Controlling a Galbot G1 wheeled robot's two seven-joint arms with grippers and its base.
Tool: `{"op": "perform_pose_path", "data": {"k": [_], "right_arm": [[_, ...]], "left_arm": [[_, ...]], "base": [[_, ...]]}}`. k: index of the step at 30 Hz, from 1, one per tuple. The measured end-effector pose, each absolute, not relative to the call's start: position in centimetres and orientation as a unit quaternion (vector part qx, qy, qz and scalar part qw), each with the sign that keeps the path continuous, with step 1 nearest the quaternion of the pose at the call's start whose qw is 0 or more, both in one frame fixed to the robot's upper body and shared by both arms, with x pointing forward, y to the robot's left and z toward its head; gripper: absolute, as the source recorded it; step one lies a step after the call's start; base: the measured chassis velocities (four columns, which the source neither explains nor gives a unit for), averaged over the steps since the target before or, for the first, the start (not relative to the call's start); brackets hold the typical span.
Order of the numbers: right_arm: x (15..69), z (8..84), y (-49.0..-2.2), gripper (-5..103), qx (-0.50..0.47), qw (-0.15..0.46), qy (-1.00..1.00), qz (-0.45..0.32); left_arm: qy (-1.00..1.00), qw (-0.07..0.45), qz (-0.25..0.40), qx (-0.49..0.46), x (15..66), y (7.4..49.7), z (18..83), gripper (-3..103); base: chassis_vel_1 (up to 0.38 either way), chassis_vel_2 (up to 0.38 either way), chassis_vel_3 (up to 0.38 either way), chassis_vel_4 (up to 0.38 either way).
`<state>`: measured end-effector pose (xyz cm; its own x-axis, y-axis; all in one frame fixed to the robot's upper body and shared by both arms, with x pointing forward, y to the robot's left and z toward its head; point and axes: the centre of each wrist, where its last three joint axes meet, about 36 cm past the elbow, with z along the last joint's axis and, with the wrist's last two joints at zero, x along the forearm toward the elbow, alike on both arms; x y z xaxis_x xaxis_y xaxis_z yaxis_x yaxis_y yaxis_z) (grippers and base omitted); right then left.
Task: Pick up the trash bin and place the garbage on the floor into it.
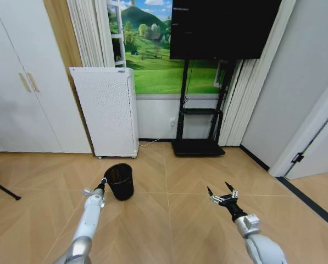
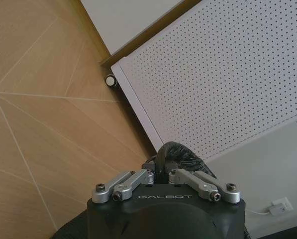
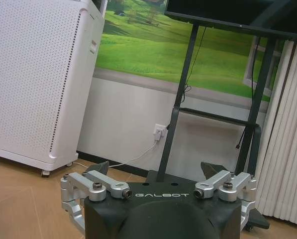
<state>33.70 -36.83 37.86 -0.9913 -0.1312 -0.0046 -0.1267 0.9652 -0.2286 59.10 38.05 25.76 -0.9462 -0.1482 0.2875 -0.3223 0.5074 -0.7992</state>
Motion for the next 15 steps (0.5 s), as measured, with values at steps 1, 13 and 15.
{"op": "perform_pose_path", "data": {"k": [1,13,15], "right_arm": [[33.7,37.86,-36.83,100,-0.065,0.01,0.991,-0.115],[33.45,37.21,-36.59,100,-0.068,0.003,0.991,-0.113],[33.45,37.15,-36.48,100,-0.068,0.003,0.991,-0.112]], "left_arm": [[-0.863,0.091,0.477,0.136,59.1,38.05,25.76,7],[-0.877,0.111,0.45,0.131,59.3,38.33,25.94,52],[-0.879,0.109,0.446,0.125,59.21,38.53,26.09,57]], "base": [[0.0,0.0,0.0,0.0],[0.0,0.0,0.0,0.0],[0.0,0.0,0.0,0.0]]}}
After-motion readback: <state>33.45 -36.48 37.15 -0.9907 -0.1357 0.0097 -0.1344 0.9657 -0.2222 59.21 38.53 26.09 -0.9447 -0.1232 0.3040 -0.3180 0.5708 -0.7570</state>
